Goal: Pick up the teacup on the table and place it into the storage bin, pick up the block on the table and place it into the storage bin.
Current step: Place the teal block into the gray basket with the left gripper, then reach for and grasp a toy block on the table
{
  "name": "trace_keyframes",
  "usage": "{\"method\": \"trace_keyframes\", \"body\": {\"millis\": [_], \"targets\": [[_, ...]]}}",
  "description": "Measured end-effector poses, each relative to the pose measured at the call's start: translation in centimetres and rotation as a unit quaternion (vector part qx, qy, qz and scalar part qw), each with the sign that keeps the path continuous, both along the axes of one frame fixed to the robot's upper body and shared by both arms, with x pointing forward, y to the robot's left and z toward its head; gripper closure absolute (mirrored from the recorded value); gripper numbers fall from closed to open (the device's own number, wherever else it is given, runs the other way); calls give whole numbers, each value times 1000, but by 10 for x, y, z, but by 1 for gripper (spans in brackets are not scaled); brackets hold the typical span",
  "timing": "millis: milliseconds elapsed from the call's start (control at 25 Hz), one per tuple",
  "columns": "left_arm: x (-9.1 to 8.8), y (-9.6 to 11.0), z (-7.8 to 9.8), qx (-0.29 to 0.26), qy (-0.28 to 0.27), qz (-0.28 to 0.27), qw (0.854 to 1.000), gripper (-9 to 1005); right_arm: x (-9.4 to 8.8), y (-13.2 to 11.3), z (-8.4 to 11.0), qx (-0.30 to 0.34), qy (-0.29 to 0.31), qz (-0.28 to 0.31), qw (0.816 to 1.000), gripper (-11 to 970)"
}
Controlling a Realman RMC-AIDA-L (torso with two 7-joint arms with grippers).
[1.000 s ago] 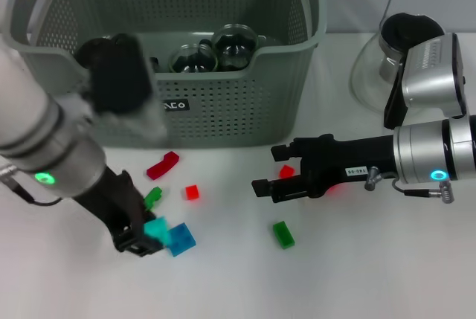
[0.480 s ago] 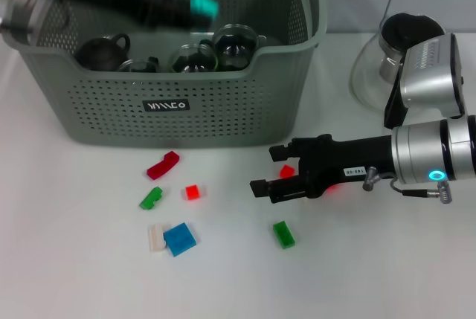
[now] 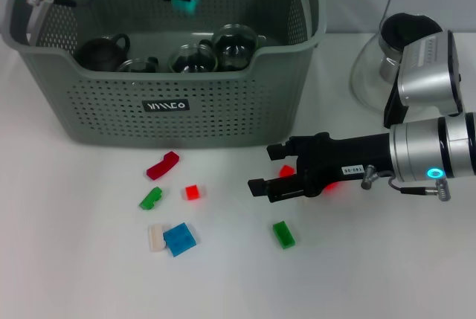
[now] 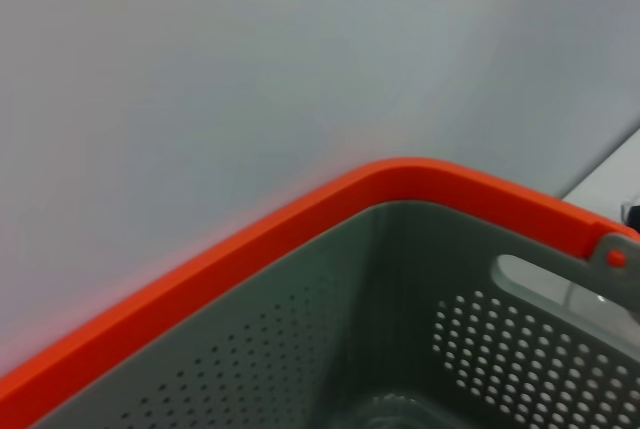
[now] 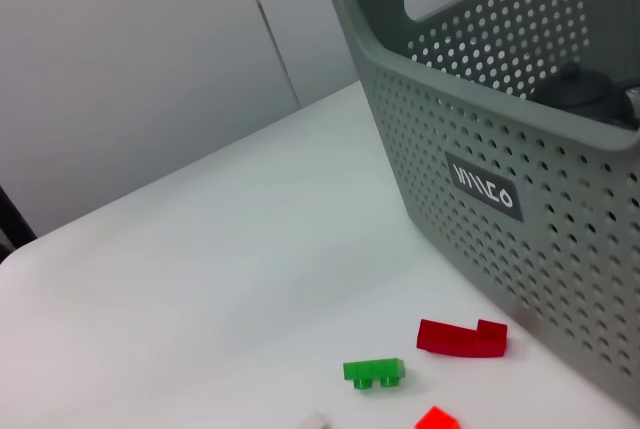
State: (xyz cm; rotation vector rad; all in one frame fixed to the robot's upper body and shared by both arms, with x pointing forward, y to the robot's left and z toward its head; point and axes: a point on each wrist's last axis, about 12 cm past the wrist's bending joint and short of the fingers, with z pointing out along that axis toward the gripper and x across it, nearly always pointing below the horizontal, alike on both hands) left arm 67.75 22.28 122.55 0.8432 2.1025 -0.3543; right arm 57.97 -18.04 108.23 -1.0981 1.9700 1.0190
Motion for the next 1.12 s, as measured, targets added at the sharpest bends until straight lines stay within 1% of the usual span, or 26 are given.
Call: {"method": "trace_keyframes", "body": {"millis": [40,200,240,360,400,480,560,600,640,720,760,920,1040,1120], "targets": [[0,0,-1,0,-3,3,1000,580,0,0,0,0,0,0,1000,34],[-1,6,2,-6,-12,12,1000,474,0,-2,-1,-1,1,-2,1000,34],[-3,7,4,-11,-12,11,1000,447,0,-3,-1,-1,1,-2,1000,34],[-17,13,18,-37,-19,-7,999,368,0,-4,-1,-3,1,-3,1000,34],[-29,16,27,-56,-21,-26,998,322,0,-4,-1,-3,1,-3,1000,34],[-50,19,37,-78,-24,-72,994,231,0,-4,-1,-3,1,-3,1000,34],[-80,20,42,-88,-29,-149,984,140,0,-5,-1,-3,1,-3,1000,34],[-93,21,43,-87,-34,-187,978,134,0,-5,-1,-4,2,-3,1000,34],[-111,21,39,-78,-35,-236,968,128,0,-6,-2,-4,2,-4,1000,34],[-130,22,30,-60,-32,-284,957,117,0,-6,-2,-4,2,-4,1000,34],[-140,22,22,-46,-28,-301,952,111,0,-6,-1,-4,2,-4,1000,34],[-157,23,-7,6,-14,-328,945,106,0,-8,-1,-5,3,-5,1000,34],[-161,23,-25,28,10,-330,944,106,-1,-7,-2,-4,4,-6,1000,34],[-160,22,-35,29,26,-327,944,106,-1,-7,-3,-4,6,-8,1000,34]]}}
